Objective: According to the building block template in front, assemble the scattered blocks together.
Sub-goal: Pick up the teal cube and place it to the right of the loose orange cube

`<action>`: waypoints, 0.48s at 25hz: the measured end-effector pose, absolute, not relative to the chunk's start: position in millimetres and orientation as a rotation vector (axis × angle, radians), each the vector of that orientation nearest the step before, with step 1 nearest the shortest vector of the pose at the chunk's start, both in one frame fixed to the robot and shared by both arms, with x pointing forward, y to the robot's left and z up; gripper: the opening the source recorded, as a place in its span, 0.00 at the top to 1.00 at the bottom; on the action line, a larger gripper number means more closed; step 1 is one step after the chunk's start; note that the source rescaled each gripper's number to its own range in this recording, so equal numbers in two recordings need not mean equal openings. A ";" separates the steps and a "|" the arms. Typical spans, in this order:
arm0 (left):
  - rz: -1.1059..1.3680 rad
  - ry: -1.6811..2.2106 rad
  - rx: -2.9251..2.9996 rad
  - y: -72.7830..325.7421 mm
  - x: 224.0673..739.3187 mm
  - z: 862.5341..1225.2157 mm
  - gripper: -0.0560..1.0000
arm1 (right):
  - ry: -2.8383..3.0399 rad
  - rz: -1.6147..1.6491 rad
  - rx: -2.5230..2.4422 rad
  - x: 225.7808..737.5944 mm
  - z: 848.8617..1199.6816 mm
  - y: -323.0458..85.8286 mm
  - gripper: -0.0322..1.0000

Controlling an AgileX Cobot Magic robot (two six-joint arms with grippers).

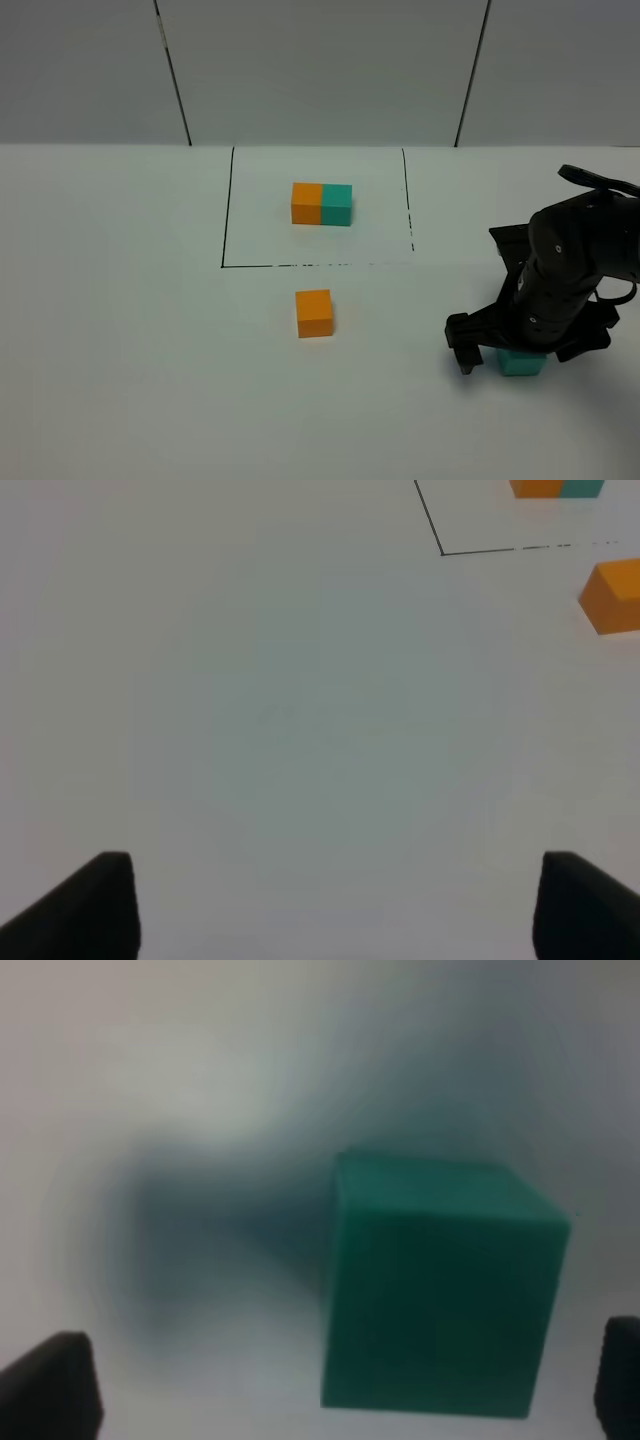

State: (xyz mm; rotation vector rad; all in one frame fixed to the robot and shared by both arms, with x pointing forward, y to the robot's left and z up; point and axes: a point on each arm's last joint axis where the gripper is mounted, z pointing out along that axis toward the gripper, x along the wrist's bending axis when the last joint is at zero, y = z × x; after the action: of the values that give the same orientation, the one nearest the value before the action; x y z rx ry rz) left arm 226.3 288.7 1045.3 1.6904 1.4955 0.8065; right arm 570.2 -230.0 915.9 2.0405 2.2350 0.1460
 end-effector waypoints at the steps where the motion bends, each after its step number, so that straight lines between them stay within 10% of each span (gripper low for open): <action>1: 0.806 1.495 1.690 288.7 226.3 1045.3 0.30 | 2.228 0.148 2.049 571.6 913.2 -231.5 0.00; 12: 0.806 1.495 1.690 288.7 226.3 1045.3 0.30 | 2.208 0.123 2.102 577.9 886.9 -238.4 0.02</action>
State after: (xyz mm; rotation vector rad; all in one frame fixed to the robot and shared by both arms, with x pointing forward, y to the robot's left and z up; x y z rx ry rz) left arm 226.3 288.7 1045.3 1.6904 1.4955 0.8065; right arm 577.9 -238.4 886.9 2.1021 2.2084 0.1230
